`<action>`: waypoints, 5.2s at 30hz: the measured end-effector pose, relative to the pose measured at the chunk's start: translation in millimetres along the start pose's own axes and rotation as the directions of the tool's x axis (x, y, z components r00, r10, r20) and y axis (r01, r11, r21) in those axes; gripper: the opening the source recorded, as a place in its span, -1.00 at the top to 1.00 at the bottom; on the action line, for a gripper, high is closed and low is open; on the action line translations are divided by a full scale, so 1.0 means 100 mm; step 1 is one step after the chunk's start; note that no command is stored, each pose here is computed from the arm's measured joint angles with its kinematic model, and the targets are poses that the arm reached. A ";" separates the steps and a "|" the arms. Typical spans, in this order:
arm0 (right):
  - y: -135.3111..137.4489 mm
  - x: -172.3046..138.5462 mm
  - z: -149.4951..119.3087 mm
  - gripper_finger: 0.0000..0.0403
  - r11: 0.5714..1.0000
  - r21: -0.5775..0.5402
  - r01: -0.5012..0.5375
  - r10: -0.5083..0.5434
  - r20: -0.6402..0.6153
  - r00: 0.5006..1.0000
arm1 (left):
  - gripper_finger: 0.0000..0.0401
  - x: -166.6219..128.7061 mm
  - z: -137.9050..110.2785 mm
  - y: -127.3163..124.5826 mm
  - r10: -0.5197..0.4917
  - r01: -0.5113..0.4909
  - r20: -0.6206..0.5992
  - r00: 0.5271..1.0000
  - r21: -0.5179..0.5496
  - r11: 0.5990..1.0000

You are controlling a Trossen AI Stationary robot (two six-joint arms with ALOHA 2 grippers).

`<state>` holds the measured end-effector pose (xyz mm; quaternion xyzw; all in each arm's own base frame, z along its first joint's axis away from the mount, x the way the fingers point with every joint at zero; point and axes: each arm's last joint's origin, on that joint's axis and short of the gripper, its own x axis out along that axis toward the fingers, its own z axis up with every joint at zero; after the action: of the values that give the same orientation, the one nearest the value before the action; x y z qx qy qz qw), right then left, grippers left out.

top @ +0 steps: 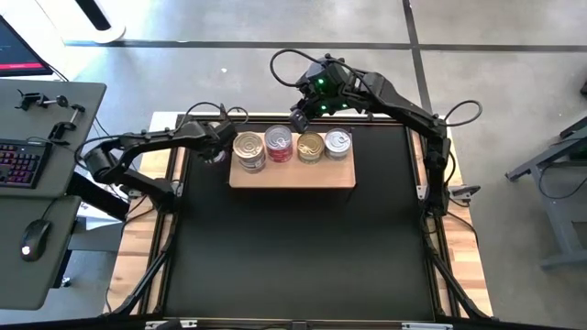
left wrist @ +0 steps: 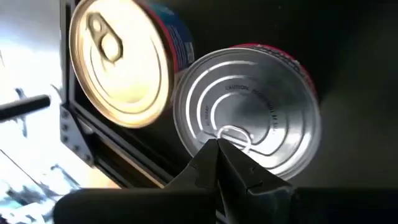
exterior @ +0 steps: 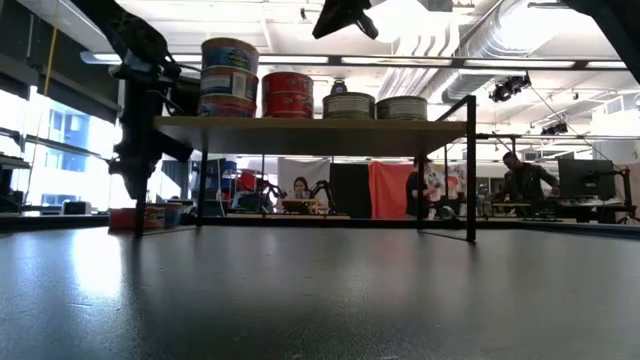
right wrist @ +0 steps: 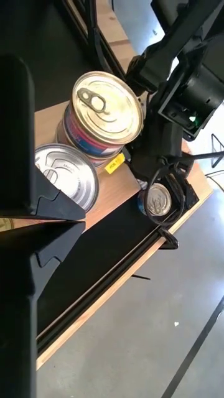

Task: Stack canned seafood by type on shelf
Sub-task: Stack the red tuna can on top of the red tuna cans on the shelf

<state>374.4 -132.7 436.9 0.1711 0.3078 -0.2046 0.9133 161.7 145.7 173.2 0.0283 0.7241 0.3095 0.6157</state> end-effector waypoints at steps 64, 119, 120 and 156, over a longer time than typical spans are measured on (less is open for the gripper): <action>0.22 0.00 -0.05 0.98 1.000 -0.030 -0.001 0.001 0.011 1.000 | 1.00 -0.06 -0.44 -0.40 -0.387 0.254 -0.089 0.918 -0.619 0.743; 0.88 -0.08 -0.70 0.98 0.963 -0.102 -0.249 0.180 -0.442 0.879 | 1.00 -1.09 -0.94 -2.52 -0.764 0.692 0.339 0.548 0.330 0.643; 0.96 -0.08 -0.82 0.98 0.964 -0.101 -0.245 0.163 -0.502 0.849 | 1.00 -1.08 -0.92 -2.57 -0.774 0.694 0.338 0.535 0.347 0.631; 1.56 -0.58 -3.86 1.00 0.917 0.281 -0.283 0.372 -0.342 0.863 | 1.00 -2.24 0.46 -2.98 -0.600 0.412 0.575 0.555 0.437 0.800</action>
<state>216.7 185.7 212.7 0.3590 0.4243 -0.0404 0.8303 358.9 -170.1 222.5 0.0080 0.4505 -0.0109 0.8927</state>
